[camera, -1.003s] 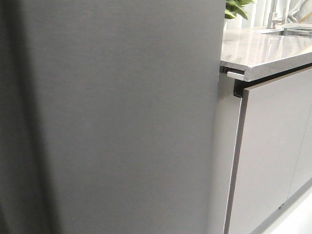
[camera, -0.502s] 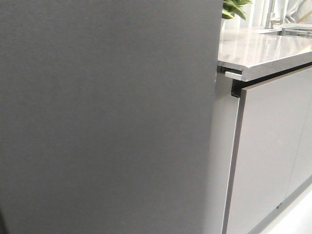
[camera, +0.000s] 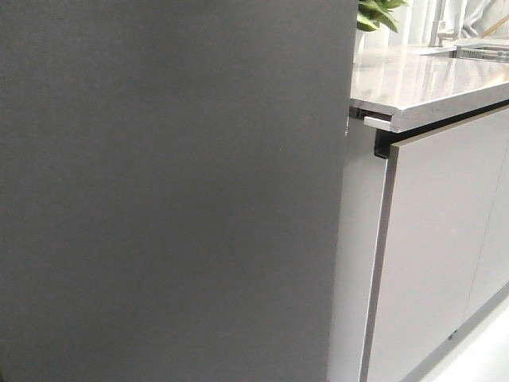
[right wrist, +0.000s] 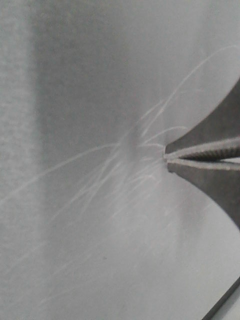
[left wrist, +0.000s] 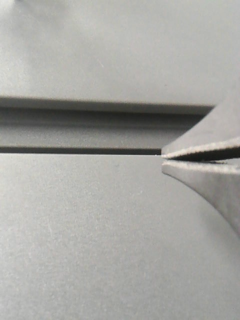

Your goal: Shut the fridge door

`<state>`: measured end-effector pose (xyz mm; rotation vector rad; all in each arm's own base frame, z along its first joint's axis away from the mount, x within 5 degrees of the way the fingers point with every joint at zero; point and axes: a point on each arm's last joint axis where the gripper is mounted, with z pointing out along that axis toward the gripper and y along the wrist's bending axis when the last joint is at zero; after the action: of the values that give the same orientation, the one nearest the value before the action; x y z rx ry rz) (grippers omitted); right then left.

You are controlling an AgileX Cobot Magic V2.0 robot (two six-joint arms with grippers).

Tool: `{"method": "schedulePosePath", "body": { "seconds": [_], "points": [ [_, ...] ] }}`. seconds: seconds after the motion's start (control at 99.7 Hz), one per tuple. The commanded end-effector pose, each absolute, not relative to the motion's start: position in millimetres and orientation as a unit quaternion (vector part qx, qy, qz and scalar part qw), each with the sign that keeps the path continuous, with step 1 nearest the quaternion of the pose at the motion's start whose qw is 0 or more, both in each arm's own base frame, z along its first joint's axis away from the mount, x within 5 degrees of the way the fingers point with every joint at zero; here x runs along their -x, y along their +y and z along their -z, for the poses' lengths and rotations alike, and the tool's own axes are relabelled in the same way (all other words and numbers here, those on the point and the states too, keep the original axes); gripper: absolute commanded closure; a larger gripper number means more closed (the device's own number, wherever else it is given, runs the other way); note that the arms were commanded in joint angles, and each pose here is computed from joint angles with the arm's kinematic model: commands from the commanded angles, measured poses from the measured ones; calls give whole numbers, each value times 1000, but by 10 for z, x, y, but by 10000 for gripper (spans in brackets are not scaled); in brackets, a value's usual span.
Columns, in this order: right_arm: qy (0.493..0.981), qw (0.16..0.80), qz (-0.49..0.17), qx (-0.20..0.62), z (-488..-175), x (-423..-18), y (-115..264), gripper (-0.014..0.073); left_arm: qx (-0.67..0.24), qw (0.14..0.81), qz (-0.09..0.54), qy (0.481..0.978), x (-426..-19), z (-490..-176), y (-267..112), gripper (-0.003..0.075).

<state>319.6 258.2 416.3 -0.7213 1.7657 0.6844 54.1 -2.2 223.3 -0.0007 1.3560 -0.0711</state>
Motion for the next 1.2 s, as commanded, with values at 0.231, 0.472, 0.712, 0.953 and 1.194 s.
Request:
{"method": "schedulePosePath", "body": {
  "seconds": [0.231,0.472,0.712,0.953,1.194],
  "points": [
    [732,601,-205,247,-4673,-2996,1868,638,4,796,39,604,-528,-2190,-20,740],
    [752,616,-145,181,-4697,-2600,1054,638,4,796,39,604,-528,-2190,-20,740],
    [758,641,-81,95,-4595,-1925,356,638,4,796,39,604,-528,-2190,-20,740],
    [745,663,-61,38,-4340,-1292,135,638,4,796,39,604,-528,-2190,-20,740],
    [739,669,-79,18,-4019,-905,128,638,4,796,39,604,-528,-2190,-20,740]
  ]
}}
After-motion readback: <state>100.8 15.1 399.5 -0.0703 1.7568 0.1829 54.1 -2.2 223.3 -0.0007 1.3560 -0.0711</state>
